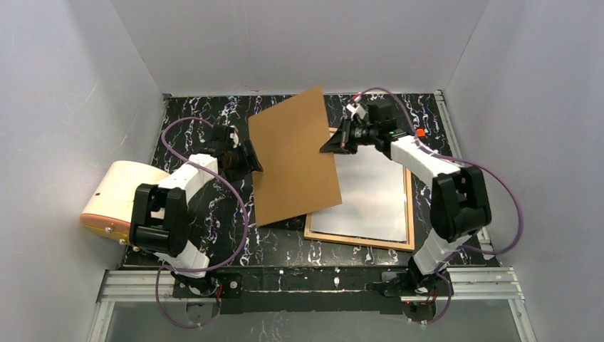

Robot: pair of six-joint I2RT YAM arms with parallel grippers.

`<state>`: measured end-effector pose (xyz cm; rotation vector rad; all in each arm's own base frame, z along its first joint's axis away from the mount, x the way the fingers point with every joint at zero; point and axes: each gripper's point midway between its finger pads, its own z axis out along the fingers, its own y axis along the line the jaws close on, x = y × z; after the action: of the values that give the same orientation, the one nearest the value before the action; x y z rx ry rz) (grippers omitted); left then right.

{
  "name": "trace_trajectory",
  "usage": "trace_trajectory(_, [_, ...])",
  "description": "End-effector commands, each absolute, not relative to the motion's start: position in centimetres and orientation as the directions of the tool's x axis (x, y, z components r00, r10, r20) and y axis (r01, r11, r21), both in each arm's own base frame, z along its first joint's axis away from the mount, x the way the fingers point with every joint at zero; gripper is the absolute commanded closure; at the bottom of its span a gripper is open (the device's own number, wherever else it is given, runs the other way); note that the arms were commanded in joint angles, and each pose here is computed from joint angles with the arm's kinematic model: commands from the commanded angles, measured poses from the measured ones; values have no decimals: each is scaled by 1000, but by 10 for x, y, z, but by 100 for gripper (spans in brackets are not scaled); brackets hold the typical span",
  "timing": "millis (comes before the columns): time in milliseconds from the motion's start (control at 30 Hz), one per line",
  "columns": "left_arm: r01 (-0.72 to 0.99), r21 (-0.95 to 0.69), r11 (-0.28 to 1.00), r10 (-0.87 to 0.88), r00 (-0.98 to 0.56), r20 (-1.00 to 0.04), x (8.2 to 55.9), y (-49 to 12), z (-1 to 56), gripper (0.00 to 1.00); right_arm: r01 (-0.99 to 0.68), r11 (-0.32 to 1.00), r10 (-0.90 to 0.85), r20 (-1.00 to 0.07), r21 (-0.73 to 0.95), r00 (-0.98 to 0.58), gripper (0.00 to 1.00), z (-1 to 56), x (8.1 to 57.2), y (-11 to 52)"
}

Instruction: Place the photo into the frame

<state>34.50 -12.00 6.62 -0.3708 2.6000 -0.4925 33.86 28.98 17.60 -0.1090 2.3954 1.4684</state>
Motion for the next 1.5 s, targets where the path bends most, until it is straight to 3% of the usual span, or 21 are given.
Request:
trace_trajectory(0, [-109, -454, 884, -333, -828, -451, 352, -129, 109, 29, -364, 493, 288, -543, 790, -789, 99, 280, 378, 252])
trace_trajectory(233, [-35, -452, 891, -291, -808, -512, 360, -147, 133, 14, -282, 703, 366, -671, 653, -645, 99, 325, 381, 184])
trace_trajectory(500, [162, -434, 886, -109, -838, -535, 355, -239, 118, 14, -21, 856, 471, -796, 516, -380, 99, 377, 374, 98])
trace_trajectory(600, [219, -409, 886, -21, -861, -508, 352, -272, 99, 20, 94, 880, 472, -831, 466, -295, 99, 390, 368, 68])
trace_trajectory(800, [276, -302, 912, 110, -876, -469, 350, -303, 62, 29, 174, 898, 437, -869, 405, -233, 99, 409, 355, 43])
trace_trajectory(1200, [237, -250, 939, 125, -911, -393, 343, -299, 27, 60, 200, 904, 418, -880, 378, -227, 99, 408, 342, 34])
trace_trajectory(1467, [160, -147, 976, 94, -921, -379, 344, -265, 22, 68, 172, 909, 414, -876, 380, -246, 99, 408, 346, 41])
